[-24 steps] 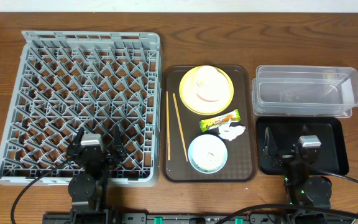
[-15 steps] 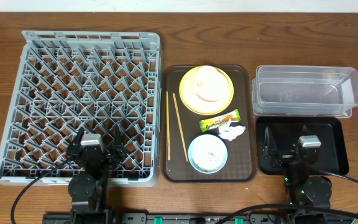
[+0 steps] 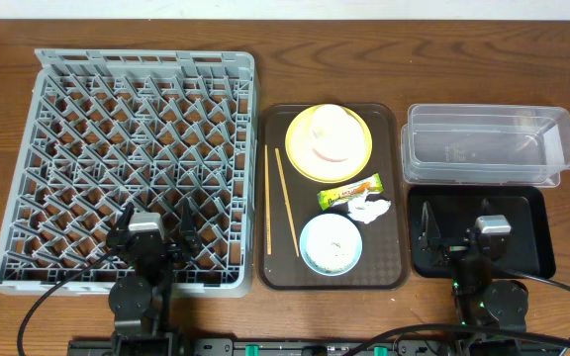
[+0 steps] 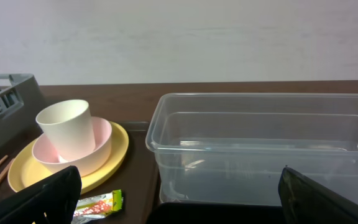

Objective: Sort waste into correct bins and load items into the dishwasher
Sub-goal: 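Lift the left gripper from rest toward the brown tray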

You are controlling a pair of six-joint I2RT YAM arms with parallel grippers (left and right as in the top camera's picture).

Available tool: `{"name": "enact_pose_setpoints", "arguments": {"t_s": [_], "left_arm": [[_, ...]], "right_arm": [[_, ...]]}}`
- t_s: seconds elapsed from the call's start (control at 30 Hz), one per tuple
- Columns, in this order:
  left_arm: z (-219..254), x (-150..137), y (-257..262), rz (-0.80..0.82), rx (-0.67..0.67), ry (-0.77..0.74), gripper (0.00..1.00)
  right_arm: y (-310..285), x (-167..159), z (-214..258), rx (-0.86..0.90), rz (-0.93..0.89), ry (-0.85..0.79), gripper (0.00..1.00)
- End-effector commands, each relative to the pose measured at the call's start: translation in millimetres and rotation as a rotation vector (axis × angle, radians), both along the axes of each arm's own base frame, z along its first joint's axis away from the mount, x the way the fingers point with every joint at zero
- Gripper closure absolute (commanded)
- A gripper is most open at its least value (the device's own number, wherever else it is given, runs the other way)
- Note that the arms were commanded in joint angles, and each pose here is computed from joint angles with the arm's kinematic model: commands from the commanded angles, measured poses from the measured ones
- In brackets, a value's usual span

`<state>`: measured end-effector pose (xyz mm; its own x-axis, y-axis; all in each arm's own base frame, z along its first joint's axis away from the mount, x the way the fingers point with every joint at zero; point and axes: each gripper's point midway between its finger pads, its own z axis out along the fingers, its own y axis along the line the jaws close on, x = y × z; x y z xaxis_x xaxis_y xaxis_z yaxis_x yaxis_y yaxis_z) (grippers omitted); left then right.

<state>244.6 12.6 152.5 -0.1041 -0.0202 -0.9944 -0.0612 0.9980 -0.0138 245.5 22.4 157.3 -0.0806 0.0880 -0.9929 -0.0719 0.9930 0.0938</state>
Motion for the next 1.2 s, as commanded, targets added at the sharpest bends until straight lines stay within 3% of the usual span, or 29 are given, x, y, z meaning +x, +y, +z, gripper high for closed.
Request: {"name": "enact_pose_setpoints", "arguments": {"t_s": [0.0, 0.47, 0.63, 0.8, 0.97, 1.17], "left_arm": [[-16, -1, 3, 0.015, 0.009, 0.051, 0.05], [-10, -1, 7, 0.046, -0.055, 0.02, 0.05], [58, -3, -17, -0.099, -0.123, -0.19, 0.05], [134, -27, -26, -0.153, -0.275, -0.237, 0.05], [207, -46, -41, -0.223, -0.29, -0.133, 0.05], [241, -40, -63, -0.305, -0.335, 0.247, 0.05]], "right_arm": [[2, 0, -2, -0.01, 0.01, 0.008, 0.01], [2, 0, -2, -0.01, 0.01, 0.008, 0.01], [2, 0, -2, -0.01, 0.01, 0.008, 0.01], [2, 0, -2, -0.01, 0.01, 0.008, 0.01], [2, 0, -2, -0.009, 0.01, 0.008, 0.01], [2, 0, -2, -0.01, 0.01, 0.008, 0.01]]}}
